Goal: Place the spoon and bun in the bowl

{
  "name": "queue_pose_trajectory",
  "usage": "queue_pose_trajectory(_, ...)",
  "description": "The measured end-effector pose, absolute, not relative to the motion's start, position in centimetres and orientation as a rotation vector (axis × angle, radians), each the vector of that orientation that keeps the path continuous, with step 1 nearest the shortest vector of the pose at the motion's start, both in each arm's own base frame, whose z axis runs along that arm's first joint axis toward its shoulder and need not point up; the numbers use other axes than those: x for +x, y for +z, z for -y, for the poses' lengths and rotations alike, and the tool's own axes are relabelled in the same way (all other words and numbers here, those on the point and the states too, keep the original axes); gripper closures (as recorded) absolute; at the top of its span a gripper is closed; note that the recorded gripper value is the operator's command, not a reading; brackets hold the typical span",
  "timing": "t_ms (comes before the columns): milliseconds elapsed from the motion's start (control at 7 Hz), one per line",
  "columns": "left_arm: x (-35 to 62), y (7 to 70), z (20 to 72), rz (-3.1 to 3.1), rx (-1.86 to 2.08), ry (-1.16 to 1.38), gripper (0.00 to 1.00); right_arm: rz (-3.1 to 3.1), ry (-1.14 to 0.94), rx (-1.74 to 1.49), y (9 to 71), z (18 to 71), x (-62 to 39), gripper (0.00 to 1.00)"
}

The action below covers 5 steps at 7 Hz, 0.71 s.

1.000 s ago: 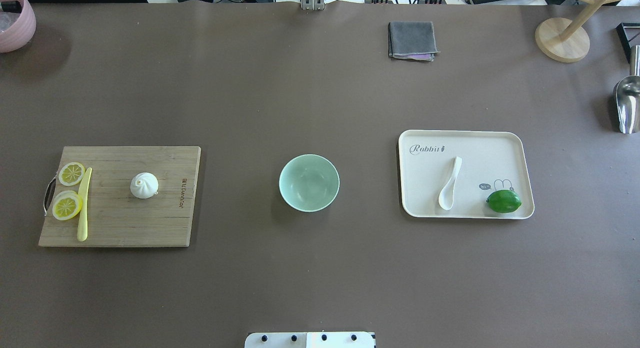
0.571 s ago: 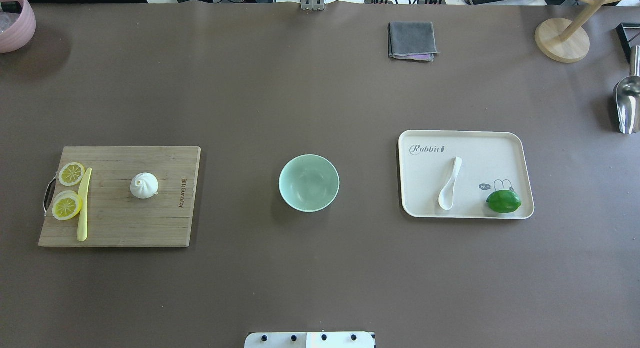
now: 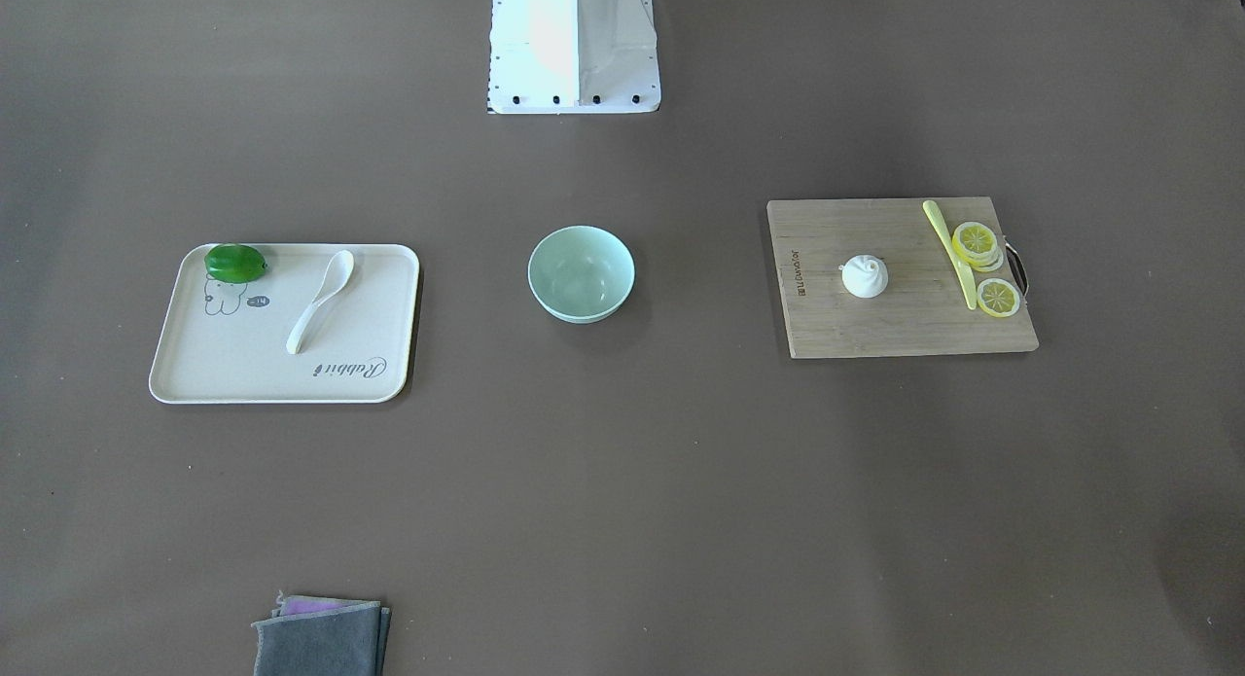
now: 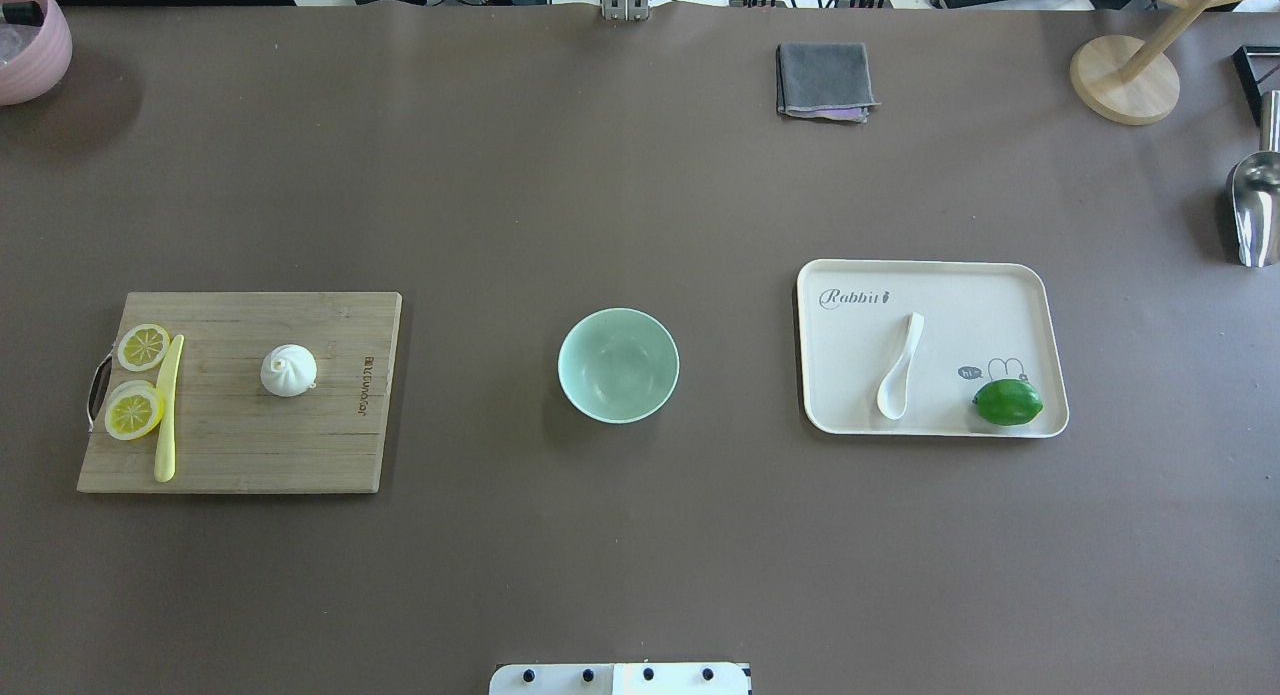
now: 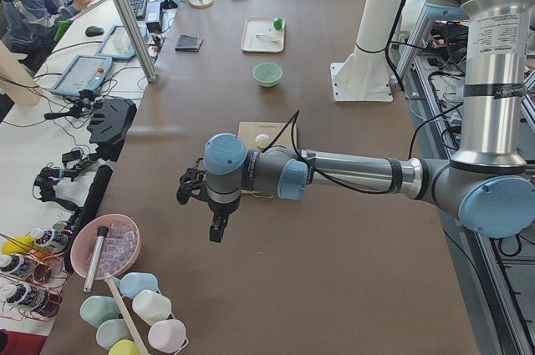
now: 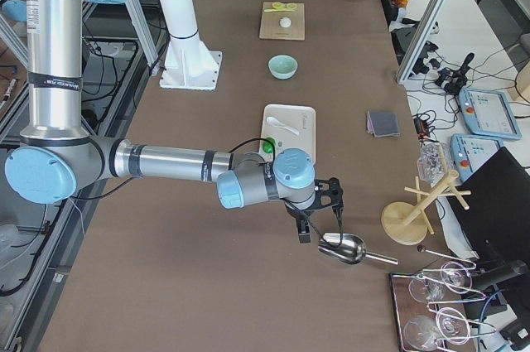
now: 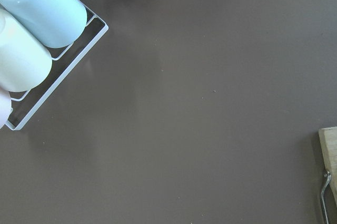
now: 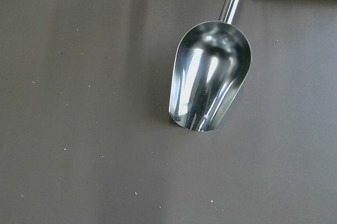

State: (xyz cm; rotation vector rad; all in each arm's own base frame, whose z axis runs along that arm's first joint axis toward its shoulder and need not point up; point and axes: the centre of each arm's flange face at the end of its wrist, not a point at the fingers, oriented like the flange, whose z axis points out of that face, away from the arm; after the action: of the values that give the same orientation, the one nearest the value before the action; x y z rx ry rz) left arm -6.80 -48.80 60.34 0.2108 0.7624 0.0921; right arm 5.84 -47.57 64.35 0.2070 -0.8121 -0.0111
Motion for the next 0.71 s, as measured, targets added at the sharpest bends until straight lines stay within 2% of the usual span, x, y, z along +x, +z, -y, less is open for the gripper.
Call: queue_pose_trajectory(714,-6.5,58.9,48.9,-0.769,0.284,0.128,0.02,0.841,-0.052,0.208,62.2,48.5,3.0,0.00)
